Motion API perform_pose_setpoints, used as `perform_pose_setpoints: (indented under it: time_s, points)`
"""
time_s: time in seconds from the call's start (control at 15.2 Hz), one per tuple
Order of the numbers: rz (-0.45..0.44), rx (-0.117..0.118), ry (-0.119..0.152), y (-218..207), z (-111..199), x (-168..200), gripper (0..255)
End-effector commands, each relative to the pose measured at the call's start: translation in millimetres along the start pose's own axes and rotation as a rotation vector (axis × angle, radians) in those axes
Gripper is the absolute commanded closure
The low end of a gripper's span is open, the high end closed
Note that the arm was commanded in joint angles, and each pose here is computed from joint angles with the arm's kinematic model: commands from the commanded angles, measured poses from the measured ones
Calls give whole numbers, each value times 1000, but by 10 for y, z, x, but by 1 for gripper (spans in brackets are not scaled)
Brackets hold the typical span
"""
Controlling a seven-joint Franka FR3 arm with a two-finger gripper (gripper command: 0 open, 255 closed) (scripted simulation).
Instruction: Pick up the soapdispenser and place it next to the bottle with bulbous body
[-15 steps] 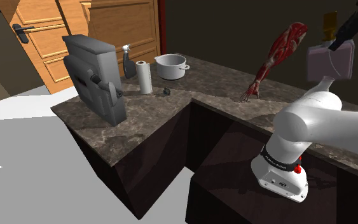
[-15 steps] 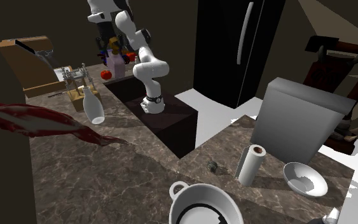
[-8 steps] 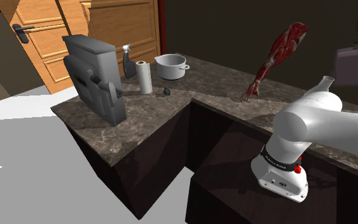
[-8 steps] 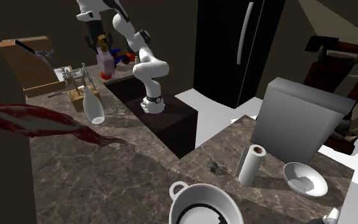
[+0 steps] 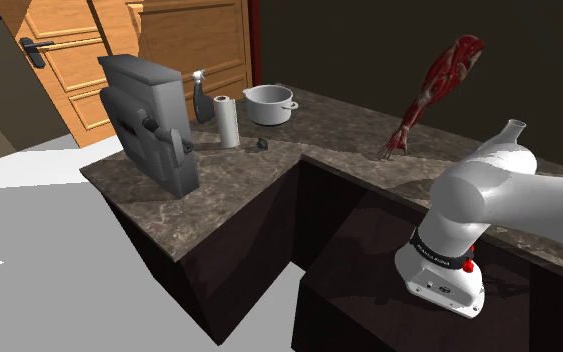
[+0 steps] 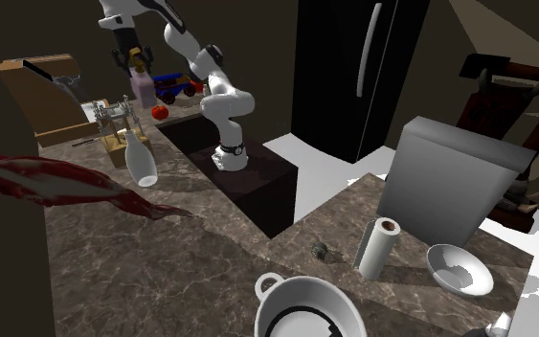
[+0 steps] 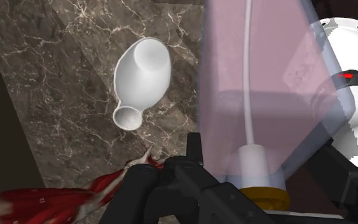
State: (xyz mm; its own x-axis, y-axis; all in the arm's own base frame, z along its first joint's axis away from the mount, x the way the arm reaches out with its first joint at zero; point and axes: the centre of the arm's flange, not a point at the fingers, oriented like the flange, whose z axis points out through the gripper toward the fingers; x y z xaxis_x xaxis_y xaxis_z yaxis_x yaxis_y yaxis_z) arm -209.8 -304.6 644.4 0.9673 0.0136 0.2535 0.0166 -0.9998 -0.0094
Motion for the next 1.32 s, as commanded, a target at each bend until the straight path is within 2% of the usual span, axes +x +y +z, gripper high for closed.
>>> perform_pose_setpoints:
  time_s: [0.0, 0.13, 1.25]
  points:
    - [0, 0, -1, 117, -30, -256, 255]
    - [0, 0, -1, 192, -89, -478, 255]
    - [0, 0, -1, 201, 780, -706, 255]
